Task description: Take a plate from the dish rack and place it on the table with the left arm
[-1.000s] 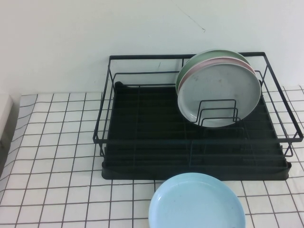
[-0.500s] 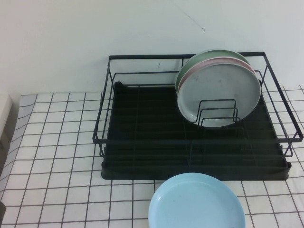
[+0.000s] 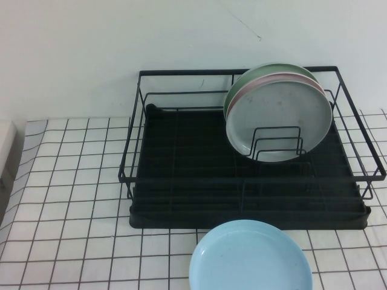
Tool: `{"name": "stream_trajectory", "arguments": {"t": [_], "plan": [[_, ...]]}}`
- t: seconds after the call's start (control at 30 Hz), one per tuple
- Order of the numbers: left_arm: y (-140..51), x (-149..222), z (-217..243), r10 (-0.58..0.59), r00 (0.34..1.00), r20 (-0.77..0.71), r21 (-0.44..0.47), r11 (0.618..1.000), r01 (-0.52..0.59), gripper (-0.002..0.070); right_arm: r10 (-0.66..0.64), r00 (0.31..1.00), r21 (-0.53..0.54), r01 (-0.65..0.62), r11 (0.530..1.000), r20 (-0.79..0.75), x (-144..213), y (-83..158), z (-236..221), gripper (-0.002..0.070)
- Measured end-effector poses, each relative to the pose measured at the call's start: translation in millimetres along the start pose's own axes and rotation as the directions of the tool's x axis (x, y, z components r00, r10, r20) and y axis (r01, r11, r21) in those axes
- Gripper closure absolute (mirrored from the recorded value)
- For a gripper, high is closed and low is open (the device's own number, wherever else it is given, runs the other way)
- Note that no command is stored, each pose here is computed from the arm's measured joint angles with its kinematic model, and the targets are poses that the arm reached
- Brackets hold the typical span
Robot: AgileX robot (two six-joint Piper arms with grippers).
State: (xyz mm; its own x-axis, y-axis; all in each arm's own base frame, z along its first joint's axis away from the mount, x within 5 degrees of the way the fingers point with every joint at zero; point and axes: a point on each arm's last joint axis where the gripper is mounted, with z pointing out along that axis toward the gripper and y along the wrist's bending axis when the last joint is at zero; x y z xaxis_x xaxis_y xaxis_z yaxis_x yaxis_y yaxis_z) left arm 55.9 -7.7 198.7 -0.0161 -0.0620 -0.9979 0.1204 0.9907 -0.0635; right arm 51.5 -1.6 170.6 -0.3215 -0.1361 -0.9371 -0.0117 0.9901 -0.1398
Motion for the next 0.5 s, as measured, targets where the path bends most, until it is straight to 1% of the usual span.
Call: {"name": "stream_trajectory", "arguments": {"t": [0.13,0.27,0.5], "plan": [[0.4,10.2,-0.5,-0.002,0.994,-0.111,-0.015,1.0,0.0,0.0677,0.0,1.0,0.0,0.0,1.0,0.0,0.0,0.0,0.0,0.0679],[0.2,22.4,-2.8,0.011,0.969,-0.246,-0.01,1.0,-0.014,0.0677,0.0,1.0,0.0,0.0,1.0,0.0,0.0,0.0,0.0,0.0679],[0.3,22.7,-3.1,0.012,0.967,-0.254,-0.011,1.0,-0.015,0.0677,0.0,1.0,0.0,0.0,1.0,0.0,0.0,0.0,0.0,0.0679]]}}
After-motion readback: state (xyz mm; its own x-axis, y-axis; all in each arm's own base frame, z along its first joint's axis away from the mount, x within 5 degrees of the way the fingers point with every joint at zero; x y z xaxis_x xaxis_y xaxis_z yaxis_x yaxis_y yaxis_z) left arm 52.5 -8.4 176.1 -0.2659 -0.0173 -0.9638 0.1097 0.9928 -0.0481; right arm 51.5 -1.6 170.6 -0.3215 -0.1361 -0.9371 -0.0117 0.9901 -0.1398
